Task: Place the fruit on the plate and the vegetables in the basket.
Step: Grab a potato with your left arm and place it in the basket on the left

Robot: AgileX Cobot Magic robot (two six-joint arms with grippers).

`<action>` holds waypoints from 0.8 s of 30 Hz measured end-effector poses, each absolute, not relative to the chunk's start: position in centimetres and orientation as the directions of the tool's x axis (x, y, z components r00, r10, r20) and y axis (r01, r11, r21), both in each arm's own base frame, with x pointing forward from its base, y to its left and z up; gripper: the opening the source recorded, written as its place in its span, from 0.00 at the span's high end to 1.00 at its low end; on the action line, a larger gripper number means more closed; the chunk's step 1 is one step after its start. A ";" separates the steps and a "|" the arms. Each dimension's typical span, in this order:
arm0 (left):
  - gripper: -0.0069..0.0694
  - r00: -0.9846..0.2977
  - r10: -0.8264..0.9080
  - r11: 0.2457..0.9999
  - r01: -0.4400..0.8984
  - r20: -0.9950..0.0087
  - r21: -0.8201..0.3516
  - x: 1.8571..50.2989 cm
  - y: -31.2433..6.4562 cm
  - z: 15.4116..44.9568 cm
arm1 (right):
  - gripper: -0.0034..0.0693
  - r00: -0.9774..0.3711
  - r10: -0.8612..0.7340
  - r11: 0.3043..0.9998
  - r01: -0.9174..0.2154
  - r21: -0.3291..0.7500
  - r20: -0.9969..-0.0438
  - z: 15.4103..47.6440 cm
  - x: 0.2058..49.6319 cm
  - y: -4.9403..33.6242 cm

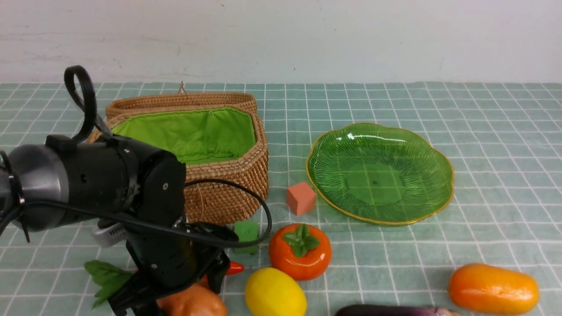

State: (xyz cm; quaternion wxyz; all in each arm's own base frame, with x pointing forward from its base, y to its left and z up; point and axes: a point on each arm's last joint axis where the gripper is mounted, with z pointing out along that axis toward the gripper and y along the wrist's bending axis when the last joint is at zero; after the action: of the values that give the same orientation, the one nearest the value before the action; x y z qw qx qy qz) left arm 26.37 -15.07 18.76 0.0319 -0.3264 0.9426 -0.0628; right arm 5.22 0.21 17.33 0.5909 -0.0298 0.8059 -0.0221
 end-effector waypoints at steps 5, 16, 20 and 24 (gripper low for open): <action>0.16 -0.827 -0.561 0.821 -0.553 -0.023 -0.138 26.3 -15.1 18.8 | 0.62 -0.300 -0.074 0.997 -0.022 -0.071 -0.951 17.3 5.2 0.2; 0.17 -0.922 -0.386 0.918 -0.387 0.032 -0.089 24.9 -14.6 19.4 | 0.62 -0.300 -0.074 0.997 -0.022 -0.071 -0.951 17.3 5.2 0.2; 0.17 -0.926 -0.376 0.921 -0.376 0.020 -0.102 24.8 -14.5 19.9 | 0.62 -0.300 -0.074 0.997 -0.022 -0.071 -0.951 17.3 5.2 0.2; 0.17 -0.928 -0.373 0.921 -0.372 0.011 -0.114 24.7 -14.5 20.4 | 0.62 -0.300 -0.074 0.997 -0.022 -0.071 -0.951 17.3 5.2 0.2</action>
State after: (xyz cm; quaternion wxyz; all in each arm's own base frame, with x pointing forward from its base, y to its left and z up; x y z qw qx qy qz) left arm 24.70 -14.46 20.36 0.0056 -0.1901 0.9801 -0.0571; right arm 5.22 0.21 17.33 0.5909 -0.0298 0.8059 -0.0221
